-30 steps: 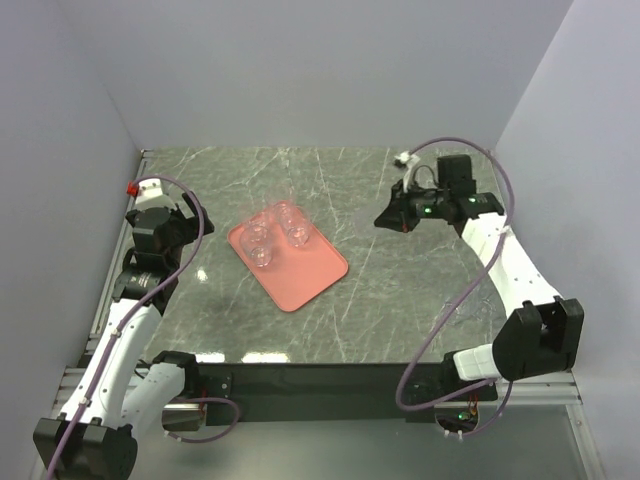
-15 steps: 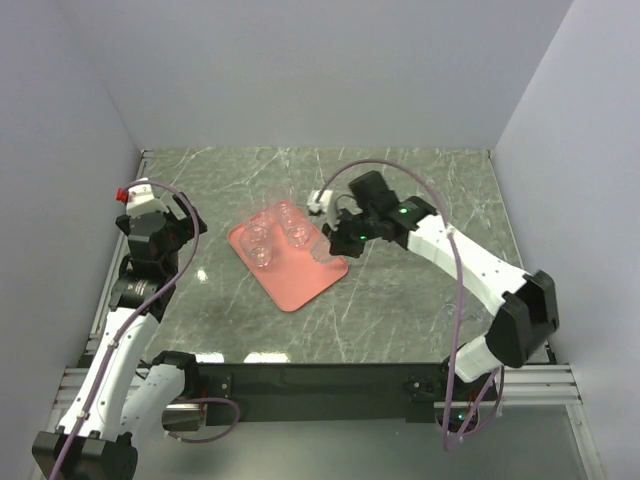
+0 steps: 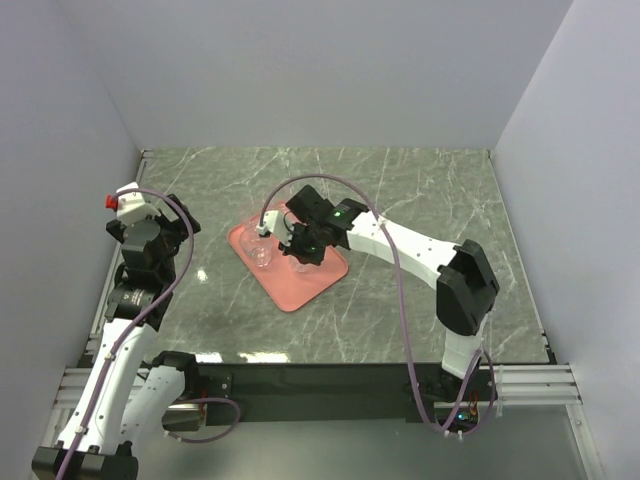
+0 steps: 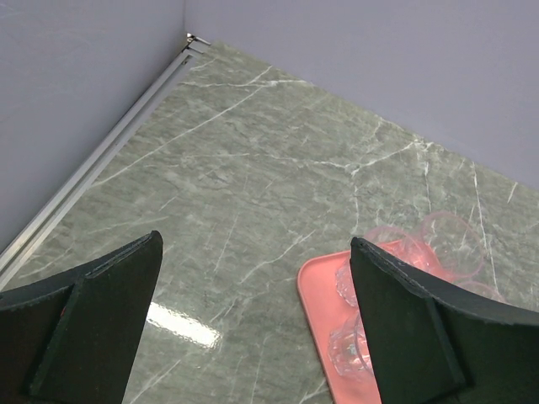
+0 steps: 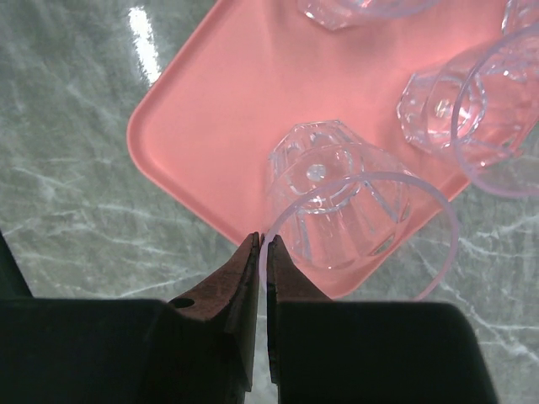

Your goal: Place the glasses into the tray

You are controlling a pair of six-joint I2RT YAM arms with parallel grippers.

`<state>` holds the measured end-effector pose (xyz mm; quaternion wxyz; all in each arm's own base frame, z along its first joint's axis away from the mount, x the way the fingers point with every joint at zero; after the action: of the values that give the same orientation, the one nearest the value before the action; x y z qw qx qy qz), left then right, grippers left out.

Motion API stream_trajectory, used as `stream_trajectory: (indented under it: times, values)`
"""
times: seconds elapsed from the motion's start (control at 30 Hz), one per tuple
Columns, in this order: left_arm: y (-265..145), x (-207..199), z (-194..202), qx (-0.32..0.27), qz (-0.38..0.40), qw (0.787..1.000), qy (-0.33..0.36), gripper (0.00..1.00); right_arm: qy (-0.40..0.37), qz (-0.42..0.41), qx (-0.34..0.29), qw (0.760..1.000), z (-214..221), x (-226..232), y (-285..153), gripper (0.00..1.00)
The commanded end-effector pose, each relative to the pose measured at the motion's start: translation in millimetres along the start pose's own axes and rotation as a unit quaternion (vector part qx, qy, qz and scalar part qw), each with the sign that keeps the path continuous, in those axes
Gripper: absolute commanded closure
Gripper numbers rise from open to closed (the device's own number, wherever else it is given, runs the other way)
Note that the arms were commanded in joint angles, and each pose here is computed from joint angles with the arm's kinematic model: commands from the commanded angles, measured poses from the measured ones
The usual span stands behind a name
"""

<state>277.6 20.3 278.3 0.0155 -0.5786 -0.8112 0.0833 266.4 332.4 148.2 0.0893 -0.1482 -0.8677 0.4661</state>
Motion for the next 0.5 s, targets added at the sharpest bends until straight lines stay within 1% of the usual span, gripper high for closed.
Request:
stream_trajectory:
  times: [0.0,0.27,0.47]
  values:
    - [-0.6,4.0,-10.1,-0.022,-0.011,1.000,-0.014,0.01,-0.016,0.026,-0.018,0.999,-26.1,-1.8,-3.4,1.00]
    - [-5.3,7.7,-15.2,-0.036,-0.016,0.999,-0.020,0.01,-0.014,0.020,-0.002,1.000,-33.5,-1.9,19.0,0.99]
    - [-5.6,7.5,-14.8,-0.036,-0.015,0.999,-0.020,0.01,-0.014,0.026,0.007,1.000,-36.9,-4.2,29.5,0.97]
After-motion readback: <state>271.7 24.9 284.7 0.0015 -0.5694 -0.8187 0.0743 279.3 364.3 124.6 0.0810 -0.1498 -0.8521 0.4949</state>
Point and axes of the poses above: each gripper's point midway between its finger pads, its own y axis out along the fingers, its own x axis along the line the jaws close on, z = x × y, the point moved 2 cm from there along -y, back along the fingers, and after that the axes turned 11 degrees about y, right-handed, at the moved point
